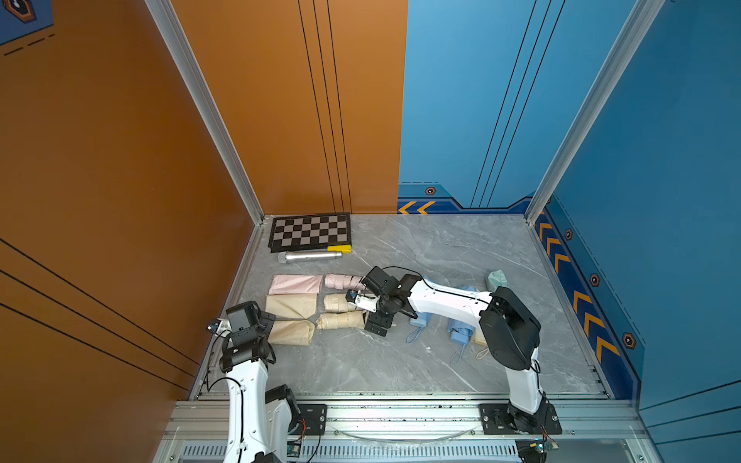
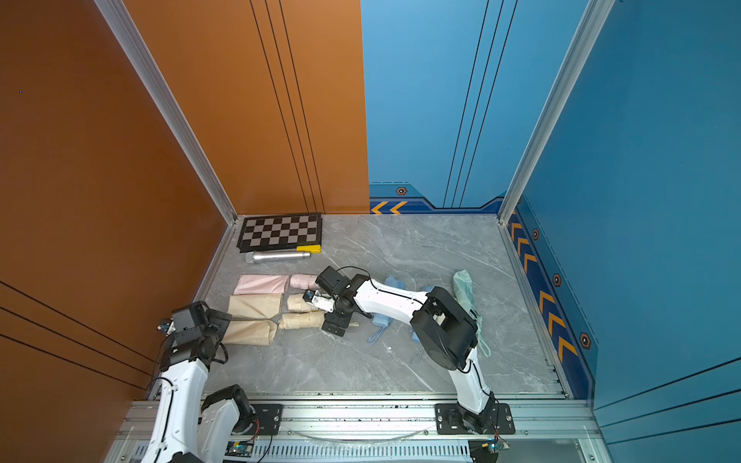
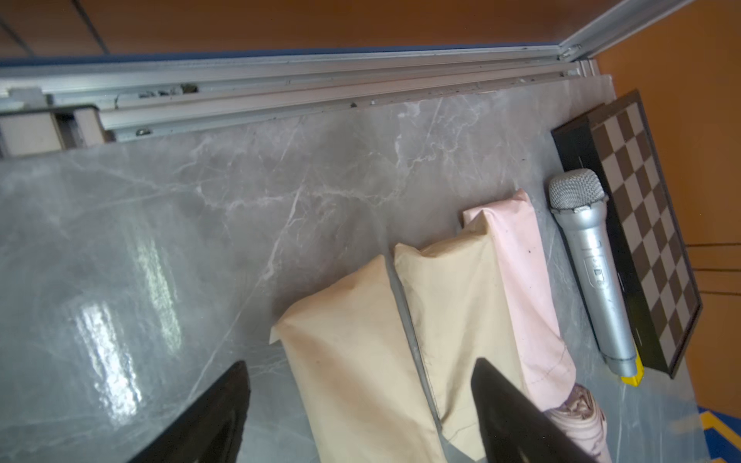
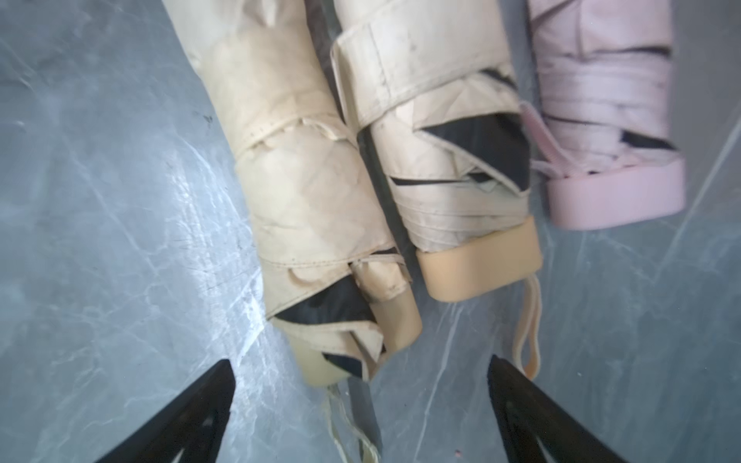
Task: Take umbrellas out of sleeves
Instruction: Place the umbrella at the center of the board, then pick up the umbrella from the center of the board.
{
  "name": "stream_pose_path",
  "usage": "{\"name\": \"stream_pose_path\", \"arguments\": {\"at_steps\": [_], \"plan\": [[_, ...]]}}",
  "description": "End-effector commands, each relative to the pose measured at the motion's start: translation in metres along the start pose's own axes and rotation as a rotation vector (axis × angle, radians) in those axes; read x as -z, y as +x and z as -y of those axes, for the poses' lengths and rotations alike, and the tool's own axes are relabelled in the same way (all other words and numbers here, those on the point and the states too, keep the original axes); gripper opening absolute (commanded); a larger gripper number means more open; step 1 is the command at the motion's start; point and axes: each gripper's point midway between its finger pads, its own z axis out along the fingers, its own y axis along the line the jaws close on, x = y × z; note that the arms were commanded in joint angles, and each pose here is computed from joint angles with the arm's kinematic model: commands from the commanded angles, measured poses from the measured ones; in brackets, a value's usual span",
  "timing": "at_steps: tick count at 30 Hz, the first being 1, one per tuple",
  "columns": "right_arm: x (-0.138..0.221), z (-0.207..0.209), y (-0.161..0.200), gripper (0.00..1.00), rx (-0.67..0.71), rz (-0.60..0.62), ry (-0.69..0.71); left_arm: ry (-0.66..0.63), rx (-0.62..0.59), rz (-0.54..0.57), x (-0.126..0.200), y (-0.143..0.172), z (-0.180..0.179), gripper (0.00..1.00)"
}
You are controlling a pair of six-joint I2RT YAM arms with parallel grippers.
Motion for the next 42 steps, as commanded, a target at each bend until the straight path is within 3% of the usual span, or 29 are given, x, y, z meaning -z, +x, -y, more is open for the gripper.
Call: {"name": "stream_pose_path", "arguments": {"at_steps": [1, 5, 11, 21, 27, 31, 42], "plan": [[0.04, 0.004, -0.019, 1.0, -0.053, 0.081, 0.044, 0.063, -0.042, 0.012, 0.018, -0.01, 0.018, 0.99], [0.071, 0.018, -0.034, 1.0, -0.135, 0.168, 0.146, 0.14, -0.111, 0.018, 0.032, -0.016, 0.044, 0.98], [0.116, 0.064, -0.026, 1.0, -0.355, 0.217, 0.422, 0.252, -0.278, -0.005, 0.051, -0.009, 0.083, 0.98], [0.151, 0.123, 0.061, 1.0, -0.885, 0.197, 0.665, 0.411, -0.645, -0.198, 0.066, 0.065, 0.146, 0.98], [0.138, 0.137, 0.111, 1.0, -1.13, 0.16, 0.695, 0.602, -0.765, -0.291, 0.082, 0.108, 0.174, 0.98], [0.119, 0.144, 0.136, 1.0, -1.251, 0.106, 0.694, 0.642, -0.798, -0.293, 0.088, 0.12, 0.18, 0.98], [0.056, 0.135, 0.154, 0.99, -1.379, -0.024, 0.618, 0.695, -0.815, -0.339, 0.089, 0.137, 0.183, 0.98]]}}
